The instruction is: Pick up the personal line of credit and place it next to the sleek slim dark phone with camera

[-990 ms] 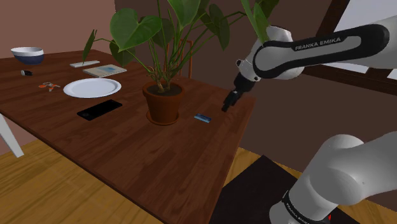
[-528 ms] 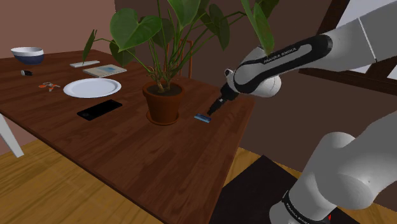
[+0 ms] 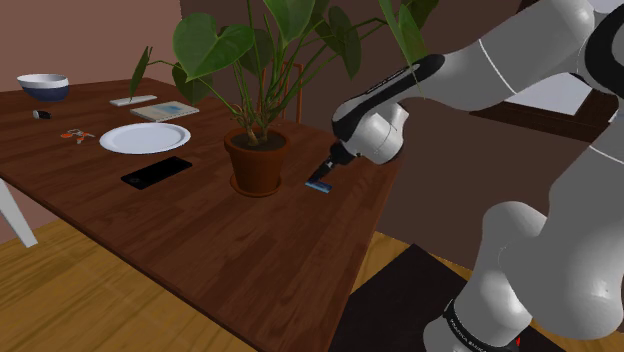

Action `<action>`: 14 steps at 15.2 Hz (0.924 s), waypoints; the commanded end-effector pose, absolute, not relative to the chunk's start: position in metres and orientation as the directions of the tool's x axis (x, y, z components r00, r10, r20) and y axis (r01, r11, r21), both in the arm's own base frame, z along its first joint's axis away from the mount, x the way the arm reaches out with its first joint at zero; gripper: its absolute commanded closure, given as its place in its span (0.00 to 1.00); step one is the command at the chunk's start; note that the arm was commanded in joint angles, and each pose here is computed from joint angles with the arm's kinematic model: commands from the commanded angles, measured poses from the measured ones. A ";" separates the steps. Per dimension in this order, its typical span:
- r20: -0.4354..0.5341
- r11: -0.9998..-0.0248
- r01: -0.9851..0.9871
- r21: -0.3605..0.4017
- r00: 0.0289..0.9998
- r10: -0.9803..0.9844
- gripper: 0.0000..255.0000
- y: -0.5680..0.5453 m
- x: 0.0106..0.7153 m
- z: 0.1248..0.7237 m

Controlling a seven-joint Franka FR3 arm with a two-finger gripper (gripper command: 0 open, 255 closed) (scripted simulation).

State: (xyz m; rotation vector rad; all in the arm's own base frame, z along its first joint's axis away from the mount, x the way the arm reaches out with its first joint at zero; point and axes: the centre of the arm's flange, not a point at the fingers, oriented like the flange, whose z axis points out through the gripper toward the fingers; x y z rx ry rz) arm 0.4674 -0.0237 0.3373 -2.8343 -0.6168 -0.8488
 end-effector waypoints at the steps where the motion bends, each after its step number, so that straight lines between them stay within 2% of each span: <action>1: 0.551 -0.910 0.414 0.004 0.759 0.347 0.00 -0.021 0.472 0.329; 12: 0.551 -0.910 0.414 0.004 0.759 0.347 0.00 -0.018 0.479 0.317; 13: 0.551 -0.910 0.414 0.004 0.759 0.347 1.00 -0.018 0.479 0.317; 14: 0.551 -0.910 0.414 0.004 0.759 0.347 1.00 -0.018 0.479 0.317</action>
